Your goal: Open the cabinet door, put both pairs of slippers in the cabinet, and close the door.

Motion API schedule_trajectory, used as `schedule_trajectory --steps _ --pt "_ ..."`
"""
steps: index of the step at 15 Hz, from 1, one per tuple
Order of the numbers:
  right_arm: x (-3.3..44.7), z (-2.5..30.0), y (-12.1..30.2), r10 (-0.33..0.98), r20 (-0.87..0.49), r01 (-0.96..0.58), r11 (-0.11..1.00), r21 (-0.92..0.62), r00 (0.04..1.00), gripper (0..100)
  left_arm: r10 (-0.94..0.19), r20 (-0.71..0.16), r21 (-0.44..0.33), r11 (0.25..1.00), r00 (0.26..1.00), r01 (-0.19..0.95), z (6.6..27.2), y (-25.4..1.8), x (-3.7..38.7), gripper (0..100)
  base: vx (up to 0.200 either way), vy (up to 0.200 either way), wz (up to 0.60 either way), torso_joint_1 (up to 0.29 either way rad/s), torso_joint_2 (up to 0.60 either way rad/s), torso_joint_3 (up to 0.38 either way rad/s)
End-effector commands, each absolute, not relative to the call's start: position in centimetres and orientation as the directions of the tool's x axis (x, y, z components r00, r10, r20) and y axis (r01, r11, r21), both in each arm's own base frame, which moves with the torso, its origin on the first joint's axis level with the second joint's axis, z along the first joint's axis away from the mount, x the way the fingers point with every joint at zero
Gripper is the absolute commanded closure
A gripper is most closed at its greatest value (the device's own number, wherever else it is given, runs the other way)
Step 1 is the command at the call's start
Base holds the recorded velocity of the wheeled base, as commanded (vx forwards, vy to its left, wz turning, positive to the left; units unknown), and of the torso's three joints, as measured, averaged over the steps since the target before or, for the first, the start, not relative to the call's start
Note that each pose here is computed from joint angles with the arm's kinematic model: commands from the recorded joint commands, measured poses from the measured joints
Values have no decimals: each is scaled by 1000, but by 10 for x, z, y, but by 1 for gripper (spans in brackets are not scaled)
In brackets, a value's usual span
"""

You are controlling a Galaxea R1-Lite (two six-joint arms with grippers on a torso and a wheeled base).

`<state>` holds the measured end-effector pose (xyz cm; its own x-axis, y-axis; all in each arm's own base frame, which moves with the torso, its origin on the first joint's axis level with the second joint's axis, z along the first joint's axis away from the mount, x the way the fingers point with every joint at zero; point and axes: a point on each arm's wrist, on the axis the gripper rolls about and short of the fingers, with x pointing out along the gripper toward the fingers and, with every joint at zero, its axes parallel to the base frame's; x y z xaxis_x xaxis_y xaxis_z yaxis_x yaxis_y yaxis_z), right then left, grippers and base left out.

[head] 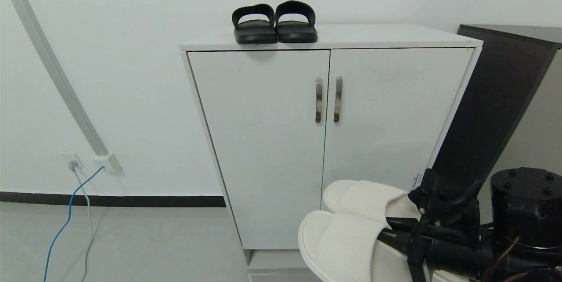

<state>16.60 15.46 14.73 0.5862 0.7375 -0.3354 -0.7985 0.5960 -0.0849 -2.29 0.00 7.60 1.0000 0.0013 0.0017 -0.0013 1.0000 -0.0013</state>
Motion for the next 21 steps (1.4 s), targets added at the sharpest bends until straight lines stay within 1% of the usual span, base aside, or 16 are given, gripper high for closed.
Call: schedule_trajectory --steps 1,2,3,4,5,6,8,9,10,12,14,15,18,19,21 --pt "167 145 155 734 -344 -798 596 -85 585 100 3 9 -2 1000 1000 -3 77 0 -23 0 0 0 0 0 0 0" --pt "166 144 155 736 -347 -800 594 -83 582 100 3 8 -2 1000 1000 -3 78 0 -23 0 0 0 0 0 0 0" --pt "164 143 155 737 -351 -805 586 -94 577 100 2 26 -14 1000 1000 -1 85 0 -24 0 0 0 0 0 0 0" --pt "165 143 155 734 -353 -804 584 -108 580 100 -6 80 -79 997 997 12 118 0 -28 0 0 0 0 0 0 0" --pt "164 141 155 732 -359 -807 579 -119 579 100 -43 89 -126 991 995 54 143 0 -26 0 0 0 0 0 0 0" --pt "164 141 155 733 -360 -808 577 -121 577 100 -113 51 -124 985 992 119 152 0 -19 0 0 0 0 0 0 0" --pt "164 141 155 734 -360 -808 577 -118 576 100 -243 -59 -136 963 968 233 165 -4 3 0 0 0 0 -4 25 31" --pt "164 141 156 735 -357 -808 578 -116 577 100 -284 -72 -141 952 956 272 168 -5 9 0 0 0 0 -2 271 154" --pt "165 141 156 732 -359 -806 580 -118 579 100 -381 -79 -145 919 921 367 178 -9 25 0 0 0 0 -2 159 76" --pt "165 142 156 732 -355 -805 581 -119 581 100 -460 -71 -138 883 885 448 189 -13 46 0 0 0 0 5 78 36" --pt "165 142 156 731 -355 -803 584 -118 584 100 -524 -79 -111 850 848 515 205 -18 77 0 0 0 0 0 0 0" --pt "166 141 156 730 -357 -803 584 -118 583 100 -570 -75 -103 820 818 563 211 -22 87 0 0 0 0 0 0 0" --pt "165 141 156 734 -359 -808 579 -114 576 100 -721 -46 -92 693 692 715 231 -47 109 0 0 0 0 0 0 0" --pt "165 141 156 734 -360 -808 578 -113 576 100 -753 -50 -100 658 656 747 235 -56 119 0 0 0 0 0 0 0" --pt "165 140 157 734 -361 -809 577 -113 575 100 -789 -57 -131 613 611 779 243 -74 141 0 0 0 0 0 0 0"
